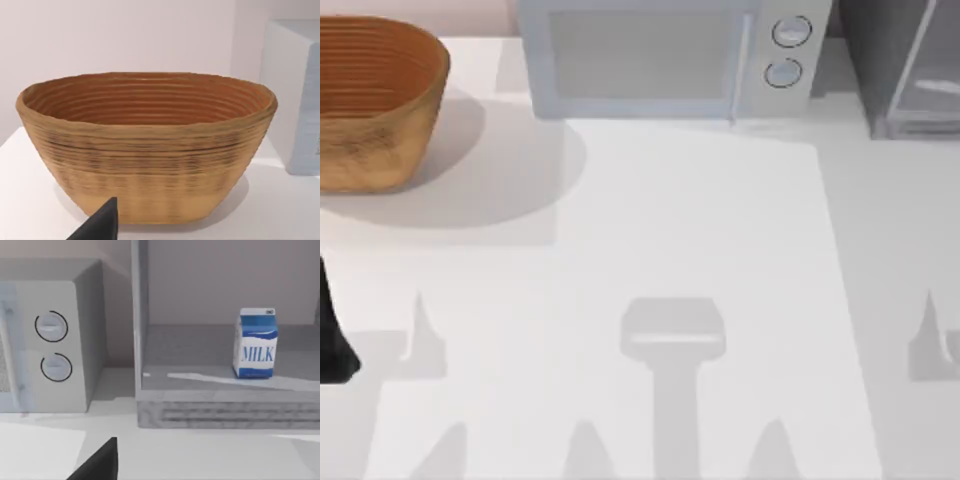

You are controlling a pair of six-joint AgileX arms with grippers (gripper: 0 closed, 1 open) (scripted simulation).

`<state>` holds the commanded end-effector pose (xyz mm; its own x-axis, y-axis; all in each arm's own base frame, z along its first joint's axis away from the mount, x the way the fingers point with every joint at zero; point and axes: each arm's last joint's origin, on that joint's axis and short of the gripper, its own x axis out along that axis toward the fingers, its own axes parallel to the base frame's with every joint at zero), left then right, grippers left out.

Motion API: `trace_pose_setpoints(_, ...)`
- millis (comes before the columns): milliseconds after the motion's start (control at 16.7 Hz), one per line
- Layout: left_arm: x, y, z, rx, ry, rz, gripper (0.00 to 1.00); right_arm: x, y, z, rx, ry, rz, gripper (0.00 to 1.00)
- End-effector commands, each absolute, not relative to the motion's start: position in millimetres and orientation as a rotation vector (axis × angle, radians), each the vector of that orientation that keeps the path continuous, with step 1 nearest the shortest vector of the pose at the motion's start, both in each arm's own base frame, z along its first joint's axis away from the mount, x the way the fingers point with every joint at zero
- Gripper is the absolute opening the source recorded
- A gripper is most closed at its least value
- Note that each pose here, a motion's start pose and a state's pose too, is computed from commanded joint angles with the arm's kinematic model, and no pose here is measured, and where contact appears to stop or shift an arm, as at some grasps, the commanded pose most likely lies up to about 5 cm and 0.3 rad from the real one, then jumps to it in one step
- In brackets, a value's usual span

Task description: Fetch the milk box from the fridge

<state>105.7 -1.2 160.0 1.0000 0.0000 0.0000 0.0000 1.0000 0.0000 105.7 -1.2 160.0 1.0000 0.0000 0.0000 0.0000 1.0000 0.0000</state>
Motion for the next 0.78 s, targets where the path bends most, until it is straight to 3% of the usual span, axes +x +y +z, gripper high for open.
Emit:
trace_pose_setpoints(420, 106, -1, 160, 0.000, 0.000, 0.000, 1.00, 114, -6, 171, -0.003, -0.026, 0.004, 1.00)
trace_pose_setpoints(780, 106, -1, 160, 0.000, 0.000, 0.000, 1.00, 150, -25, 180, -0.011, -0.034, 0.002, 1.00)
